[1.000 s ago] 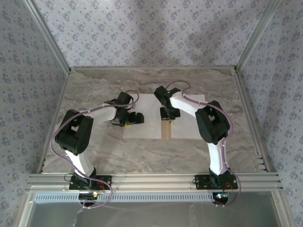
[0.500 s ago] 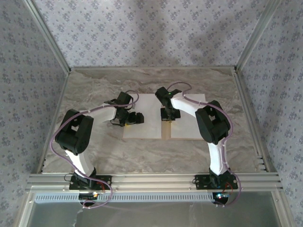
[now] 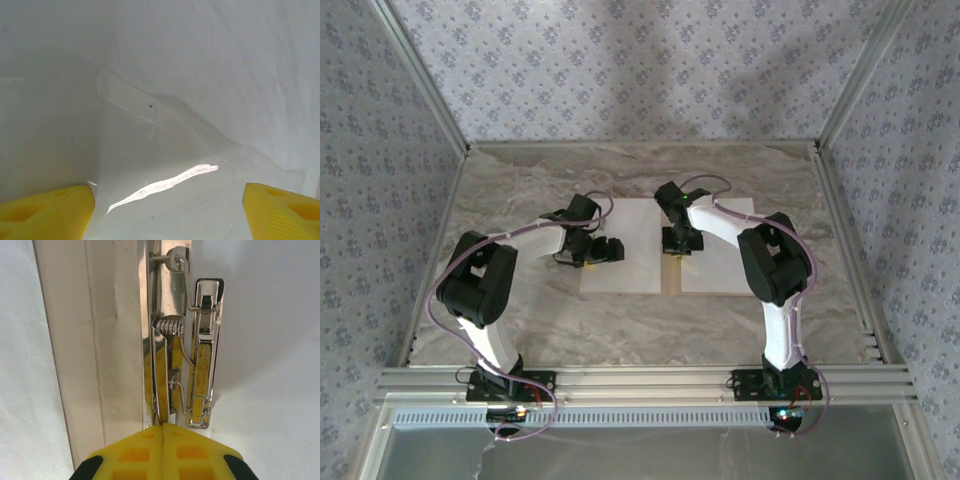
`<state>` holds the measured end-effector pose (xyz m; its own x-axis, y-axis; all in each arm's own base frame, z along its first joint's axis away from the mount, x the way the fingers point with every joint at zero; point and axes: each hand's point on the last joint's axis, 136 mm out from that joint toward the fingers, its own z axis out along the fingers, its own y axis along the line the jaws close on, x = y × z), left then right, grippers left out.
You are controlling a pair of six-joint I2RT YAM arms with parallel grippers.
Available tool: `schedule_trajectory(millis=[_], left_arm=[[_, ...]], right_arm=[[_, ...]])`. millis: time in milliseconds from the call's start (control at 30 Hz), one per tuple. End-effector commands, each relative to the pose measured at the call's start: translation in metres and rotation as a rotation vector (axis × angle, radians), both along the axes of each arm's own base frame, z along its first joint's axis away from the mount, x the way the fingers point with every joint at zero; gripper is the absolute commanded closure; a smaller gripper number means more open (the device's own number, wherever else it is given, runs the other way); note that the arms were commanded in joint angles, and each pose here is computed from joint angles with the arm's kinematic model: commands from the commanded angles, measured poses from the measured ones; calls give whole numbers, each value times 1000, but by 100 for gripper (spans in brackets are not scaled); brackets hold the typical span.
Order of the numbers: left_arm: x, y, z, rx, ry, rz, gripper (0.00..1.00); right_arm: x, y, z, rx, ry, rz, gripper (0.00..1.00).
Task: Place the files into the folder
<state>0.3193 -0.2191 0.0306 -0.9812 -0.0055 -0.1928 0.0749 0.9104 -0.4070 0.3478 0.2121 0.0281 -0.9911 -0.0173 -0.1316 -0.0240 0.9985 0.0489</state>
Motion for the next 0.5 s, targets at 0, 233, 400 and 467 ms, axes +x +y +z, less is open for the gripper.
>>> schedule_trajectory(millis=[0, 233, 400, 467], left_arm=[[-32, 20, -38, 97, 139, 15, 19], [-30, 19, -34, 93, 135, 21, 19], [-29, 18, -28, 86, 122, 23, 19], [-28, 18, -25, 84, 119, 27, 18]], right_arm=[[-17, -5, -16, -3, 83, -17, 95], [-6, -3, 17, 57, 23, -29, 94], [-1, -5, 33, 78, -3, -33, 94], [1, -3, 41, 99, -18, -32, 91]])
